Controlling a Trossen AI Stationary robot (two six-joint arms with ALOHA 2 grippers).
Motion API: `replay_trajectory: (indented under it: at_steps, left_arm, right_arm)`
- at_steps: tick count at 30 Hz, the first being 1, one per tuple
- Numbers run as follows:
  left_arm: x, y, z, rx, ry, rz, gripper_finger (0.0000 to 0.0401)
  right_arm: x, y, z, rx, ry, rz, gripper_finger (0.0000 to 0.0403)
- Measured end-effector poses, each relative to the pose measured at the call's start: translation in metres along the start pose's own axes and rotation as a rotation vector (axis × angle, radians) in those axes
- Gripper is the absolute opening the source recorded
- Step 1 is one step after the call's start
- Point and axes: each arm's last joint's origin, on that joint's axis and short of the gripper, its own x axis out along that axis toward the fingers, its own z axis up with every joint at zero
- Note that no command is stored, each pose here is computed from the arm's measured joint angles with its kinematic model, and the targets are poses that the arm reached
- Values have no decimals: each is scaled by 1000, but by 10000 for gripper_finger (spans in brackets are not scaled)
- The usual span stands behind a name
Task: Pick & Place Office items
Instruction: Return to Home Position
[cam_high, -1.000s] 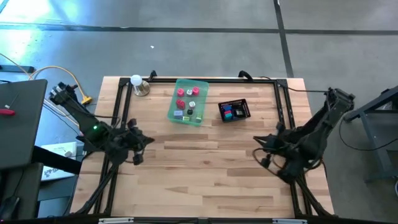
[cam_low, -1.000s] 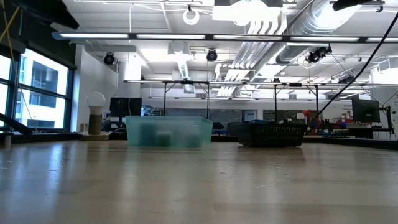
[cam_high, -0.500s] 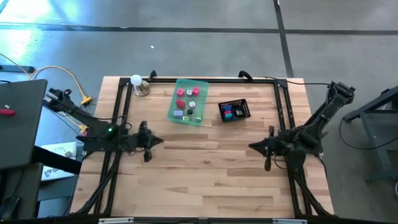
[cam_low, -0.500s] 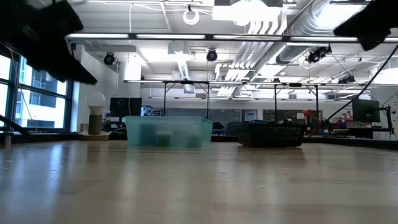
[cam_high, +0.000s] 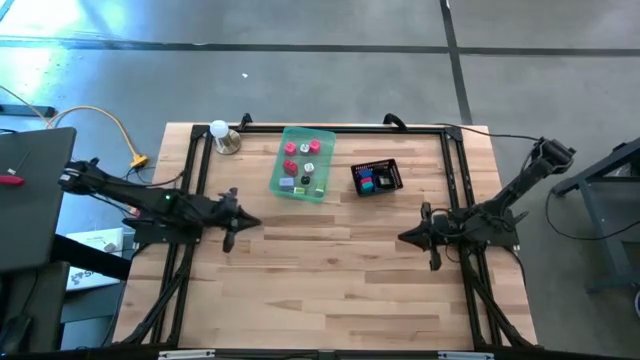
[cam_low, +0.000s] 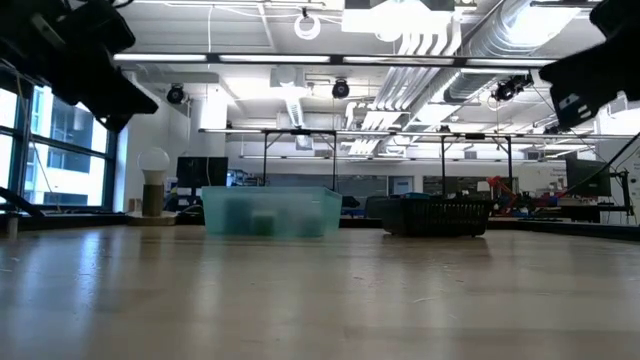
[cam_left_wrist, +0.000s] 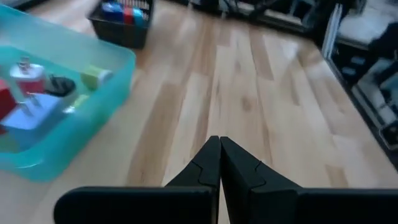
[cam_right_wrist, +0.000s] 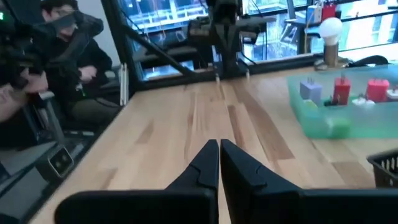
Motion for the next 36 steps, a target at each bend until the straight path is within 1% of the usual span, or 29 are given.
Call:
replay_trajectory:
  at_steps: [4, 7, 11, 13, 14, 18, 21, 23, 27, 30, 33, 36]
  left_arm:
    - [-13, 5, -1, -14, -56, 20, 0]
    - [-15, 10, -14, 19, -83, 10, 0]
    - [-14, 17, -32, 26, -146, -10, 0]
    - [-15, 18, -36, 16, -185, -30, 0]
    - [-16, 18, -35, 11, -204, -42, 0]
    - [-21, 17, -33, 39, -210, -100, 0]
    - [-24, 17, -32, 42, -213, -101, 0]
    - [-26, 18, -32, 55, -217, -99, 0]
    - [-31, 19, -30, 60, -217, -90, 0]
    - [-31, 19, -30, 61, -213, -88, 0]
    - [-28, 19, -32, 59, -241, -82, 0]
    - [-27, 20, -32, 66, -260, -81, 0]
  right_arm:
    - [-7, -6, -4, -45, -28, 29, 3]
    - [-11, -8, 0, -79, -58, 23, 3]
    - [-16, -11, 5, -85, -93, 41, 3]
    - [-18, -13, 3, -94, -81, 39, 3]
    - [-19, -14, 3, -98, -76, 35, 3]
    - [-23, -18, 1, -103, -69, -7, 3]
    - [-26, -21, 2, -108, -76, -19, 3]
    - [-28, -22, 3, -133, -87, -21, 3]
    - [-32, -26, 9, -168, -141, -90, 3]
    - [-33, -25, 9, -168, -138, -59, 3]
    - [-32, -24, 7, -135, -118, 6, 3]
    - [-32, -23, 7, -106, -111, 34, 3]
